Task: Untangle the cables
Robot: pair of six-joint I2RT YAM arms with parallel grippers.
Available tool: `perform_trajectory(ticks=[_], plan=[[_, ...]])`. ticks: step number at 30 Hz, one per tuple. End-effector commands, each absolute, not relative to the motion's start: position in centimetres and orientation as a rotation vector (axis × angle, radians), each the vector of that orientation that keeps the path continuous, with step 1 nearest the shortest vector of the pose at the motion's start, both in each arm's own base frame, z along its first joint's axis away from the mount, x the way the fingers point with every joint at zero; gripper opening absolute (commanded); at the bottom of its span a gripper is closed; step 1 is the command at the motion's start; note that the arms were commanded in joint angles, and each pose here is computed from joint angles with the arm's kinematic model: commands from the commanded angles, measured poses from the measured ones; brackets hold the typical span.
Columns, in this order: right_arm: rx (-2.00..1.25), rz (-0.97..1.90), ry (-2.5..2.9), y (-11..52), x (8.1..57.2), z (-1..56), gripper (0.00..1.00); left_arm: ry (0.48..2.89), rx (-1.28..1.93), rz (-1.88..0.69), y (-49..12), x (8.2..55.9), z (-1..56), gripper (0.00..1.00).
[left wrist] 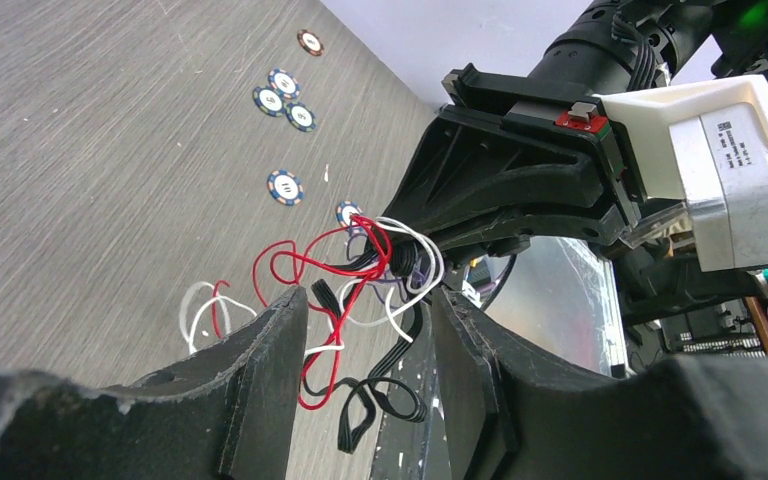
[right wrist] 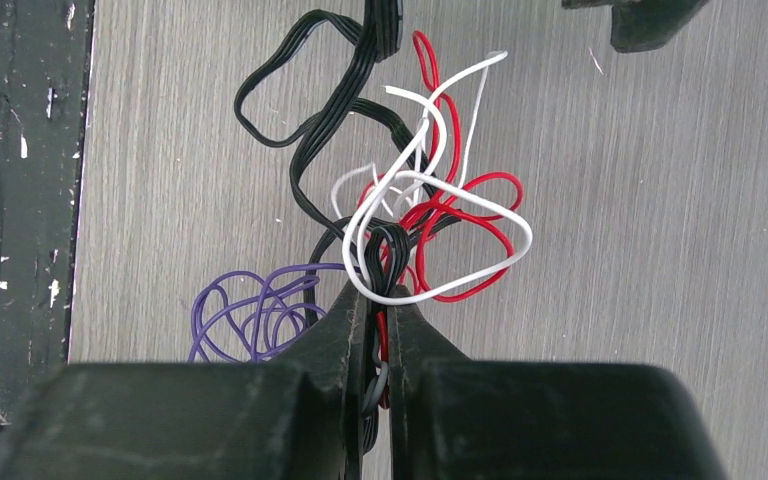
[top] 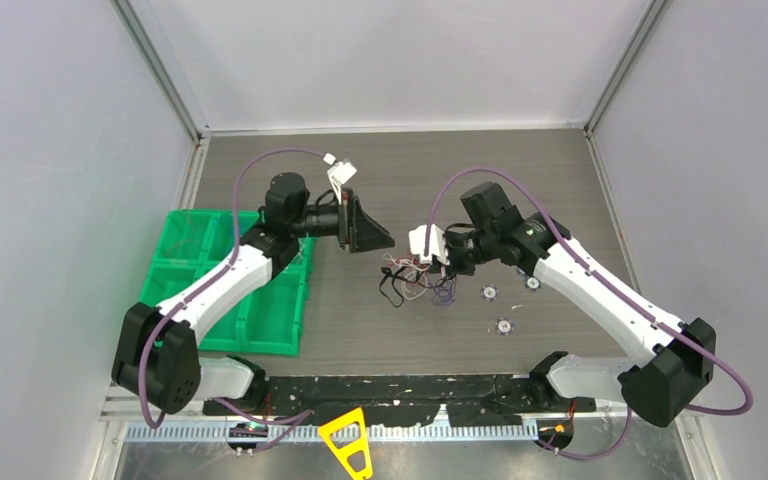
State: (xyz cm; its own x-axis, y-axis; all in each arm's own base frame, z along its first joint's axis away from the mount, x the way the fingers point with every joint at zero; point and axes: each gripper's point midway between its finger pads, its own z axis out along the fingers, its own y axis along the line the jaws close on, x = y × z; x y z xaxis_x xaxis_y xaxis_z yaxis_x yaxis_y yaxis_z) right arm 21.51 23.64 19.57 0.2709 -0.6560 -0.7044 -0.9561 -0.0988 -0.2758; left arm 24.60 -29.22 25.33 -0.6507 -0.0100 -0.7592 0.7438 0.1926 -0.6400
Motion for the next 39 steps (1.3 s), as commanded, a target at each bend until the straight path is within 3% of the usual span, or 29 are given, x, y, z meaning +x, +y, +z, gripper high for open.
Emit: perform_trajectory(ticks=[1,18,21,25,29,39], plan=[[-1.849,0.514,1.398,24.2,21.5,20.6,0.06,1.783,0.753,-1.560,-30.1,23.6,26.8,0.50],[-1.868,0.517,1.396,25.0,20.9,20.3,0.08,1.864,0.829,-1.669,-34.0,20.3,25.7,0.46],[-1.866,0.517,1.398,24.9,20.8,20.3,0.09,1.866,0.821,-1.665,-34.2,20.5,25.7,0.35],[-1.864,0.504,1.423,24.5,20.7,19.7,0.15,1.831,0.816,-1.663,-33.9,20.7,26.7,0.01],[-1.851,0.453,1.527,23.1,21.2,17.5,0.26,1.795,0.779,-1.632,-32.3,21.4,28.2,0.00],[-1.741,0.443,1.798,18.2,24.7,11.6,0.24,1.657,0.605,-1.447,-26.5,26.8,34.9,0.00]])
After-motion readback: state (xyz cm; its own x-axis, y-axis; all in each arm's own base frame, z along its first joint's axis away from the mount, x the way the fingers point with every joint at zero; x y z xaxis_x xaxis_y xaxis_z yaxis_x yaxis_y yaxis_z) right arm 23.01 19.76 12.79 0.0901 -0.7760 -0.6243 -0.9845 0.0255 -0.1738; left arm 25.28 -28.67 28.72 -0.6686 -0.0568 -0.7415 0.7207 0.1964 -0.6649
